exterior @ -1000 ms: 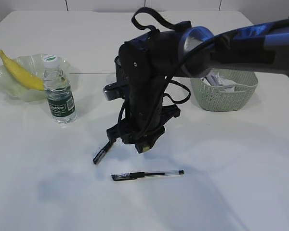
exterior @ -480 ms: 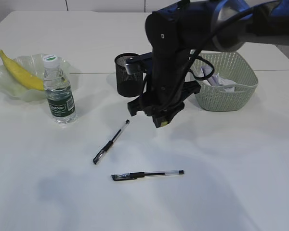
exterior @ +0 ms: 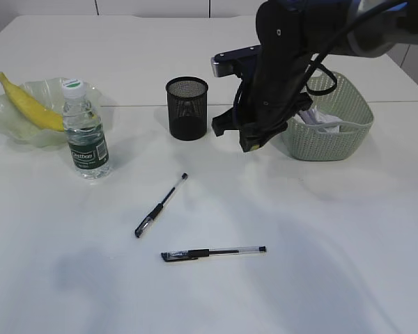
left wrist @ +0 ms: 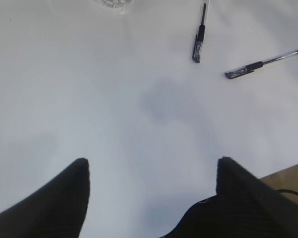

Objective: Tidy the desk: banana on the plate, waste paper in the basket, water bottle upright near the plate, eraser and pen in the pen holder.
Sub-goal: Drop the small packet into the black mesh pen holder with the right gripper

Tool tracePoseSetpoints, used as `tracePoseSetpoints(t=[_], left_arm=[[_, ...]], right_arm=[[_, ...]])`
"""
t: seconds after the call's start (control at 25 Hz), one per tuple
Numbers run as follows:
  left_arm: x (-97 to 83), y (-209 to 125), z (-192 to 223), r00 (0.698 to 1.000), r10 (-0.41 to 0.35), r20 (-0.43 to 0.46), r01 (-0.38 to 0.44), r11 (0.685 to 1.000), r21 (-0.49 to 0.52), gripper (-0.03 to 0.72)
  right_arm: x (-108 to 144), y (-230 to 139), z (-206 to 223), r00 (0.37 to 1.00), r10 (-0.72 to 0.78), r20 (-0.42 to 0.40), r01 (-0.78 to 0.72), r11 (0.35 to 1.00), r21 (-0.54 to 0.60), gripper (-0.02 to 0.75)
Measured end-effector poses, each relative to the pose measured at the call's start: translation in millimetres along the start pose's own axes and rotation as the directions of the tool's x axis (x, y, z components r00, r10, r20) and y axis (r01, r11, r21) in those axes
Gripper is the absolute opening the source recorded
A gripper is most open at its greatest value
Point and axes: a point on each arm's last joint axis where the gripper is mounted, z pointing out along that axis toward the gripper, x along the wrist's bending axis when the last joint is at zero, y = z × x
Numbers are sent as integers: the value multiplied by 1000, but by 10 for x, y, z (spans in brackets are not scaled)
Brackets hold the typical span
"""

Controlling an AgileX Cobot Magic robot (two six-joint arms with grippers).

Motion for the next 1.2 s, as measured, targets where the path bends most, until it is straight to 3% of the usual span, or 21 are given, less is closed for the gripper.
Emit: tracePoseSetpoints(t=[0.36, 0.56, 0.84, 1.2], left_arm=[[0, 0, 0, 1000, 0, 0, 0, 1000, 0, 561], [0, 0, 0, 1000, 0, 0, 0, 1000, 0, 559], [0, 0, 0, 1000, 0, 0, 0, 1000, 0, 554], [0, 8, 0, 1000, 0, 0, 0, 1000, -9, 554]], right_arm=[[5, 199, -20, 1000, -11, -28, 5, 976, -217, 148], [-125, 328, -42, 997, 39, -70, -61, 940, -337, 148], [-118, 598, 89, 988, -8, -153, -55, 912, -407, 148], [-174, 766, 42, 989, -73, -130, 8, 895, -447, 148]])
